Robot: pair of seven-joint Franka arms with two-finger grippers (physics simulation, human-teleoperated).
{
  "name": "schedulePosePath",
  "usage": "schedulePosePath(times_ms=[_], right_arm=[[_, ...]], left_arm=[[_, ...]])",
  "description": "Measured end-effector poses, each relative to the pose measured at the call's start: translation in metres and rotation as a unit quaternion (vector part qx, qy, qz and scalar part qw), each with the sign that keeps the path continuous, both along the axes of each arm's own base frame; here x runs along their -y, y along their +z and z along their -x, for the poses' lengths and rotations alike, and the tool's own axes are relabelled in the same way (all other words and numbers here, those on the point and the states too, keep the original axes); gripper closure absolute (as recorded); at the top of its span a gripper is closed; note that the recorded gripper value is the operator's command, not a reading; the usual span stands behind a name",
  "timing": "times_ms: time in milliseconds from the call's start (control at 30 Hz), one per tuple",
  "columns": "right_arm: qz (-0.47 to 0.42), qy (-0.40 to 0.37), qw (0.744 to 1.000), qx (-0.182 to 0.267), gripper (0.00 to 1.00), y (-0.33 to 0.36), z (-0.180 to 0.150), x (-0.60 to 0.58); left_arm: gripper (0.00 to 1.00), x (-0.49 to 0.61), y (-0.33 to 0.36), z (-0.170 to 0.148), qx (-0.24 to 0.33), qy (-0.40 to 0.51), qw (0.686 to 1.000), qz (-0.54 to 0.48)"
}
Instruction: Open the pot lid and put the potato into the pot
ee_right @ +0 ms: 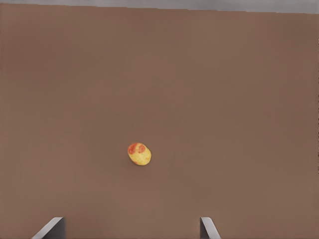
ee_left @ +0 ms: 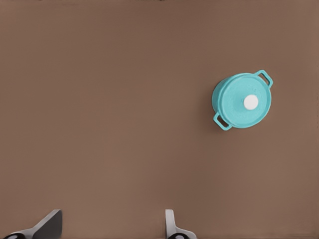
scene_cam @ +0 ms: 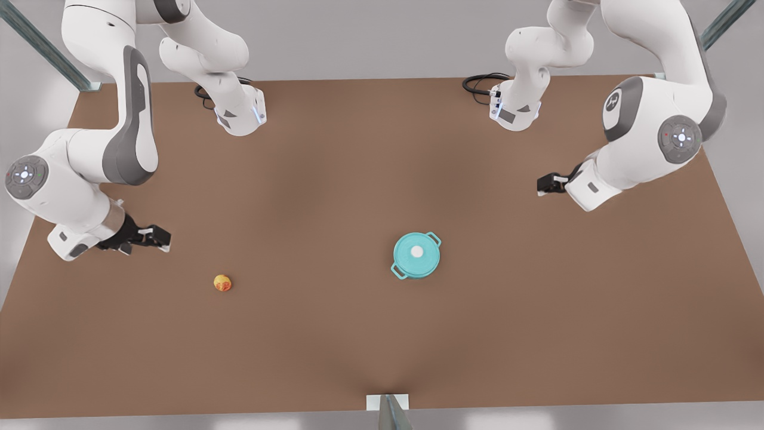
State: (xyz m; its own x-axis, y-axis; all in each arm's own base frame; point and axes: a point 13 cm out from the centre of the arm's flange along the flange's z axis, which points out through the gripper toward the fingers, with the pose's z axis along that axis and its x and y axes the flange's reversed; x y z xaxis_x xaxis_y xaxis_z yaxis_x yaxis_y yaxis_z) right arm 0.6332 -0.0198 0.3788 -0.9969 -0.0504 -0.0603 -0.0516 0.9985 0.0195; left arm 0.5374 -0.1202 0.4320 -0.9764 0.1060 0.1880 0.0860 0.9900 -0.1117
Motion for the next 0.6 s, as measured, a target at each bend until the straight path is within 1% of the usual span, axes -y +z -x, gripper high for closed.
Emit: schedulePosePath(times_ms=[67,133,167,200,267,333,400,500,600], right_arm=[[0.001,0.004,1.0,0.011,0.0,0.002,-0.005,0.0],[0.002,0.015,1.0,0.019,0.0,0.004,-0.009,-0.007],[0.01,0.04,0.999,0.021,0.0,0.003,-0.01,-0.03],[0.024,0.085,0.996,0.02,0.0,0.0,-0.01,-0.074],[0.047,0.178,0.982,0.026,0.0,-0.002,0.003,-0.171],[0.06,0.218,0.974,0.029,0.0,-0.003,0.01,-0.2],[0.07,0.233,0.97,0.019,0.0,-0.015,0.01,-0.196],[0.078,0.227,0.971,-0.015,0.0,-0.07,-0.003,-0.143],[0.079,0.231,0.969,-0.03,0.0,-0.113,-0.009,-0.103]], left_arm=[[0.0,0.008,0.002,-0.006,0.007,-0.002,1.0,0.006],[0.0,0.012,-0.008,-0.012,0.002,-0.001,1.0,0.002],[0.0,0.032,-0.023,-0.011,-0.007,-0.013,1.0,-0.003],[0.0,0.071,-0.039,-0.006,-0.014,-0.04,0.999,-0.01],[0.0,0.159,-0.082,0.017,-0.027,-0.099,0.994,-0.021],[0.0,0.221,-0.119,0.031,-0.027,-0.126,0.991,-0.028],[0.0,0.251,-0.155,0.027,-0.024,-0.124,0.991,-0.034],[0.0,0.253,-0.207,0.01,-0.019,-0.097,0.994,-0.051],[0.0,0.242,-0.248,-0.008,-0.012,-0.055,0.997,-0.055]])
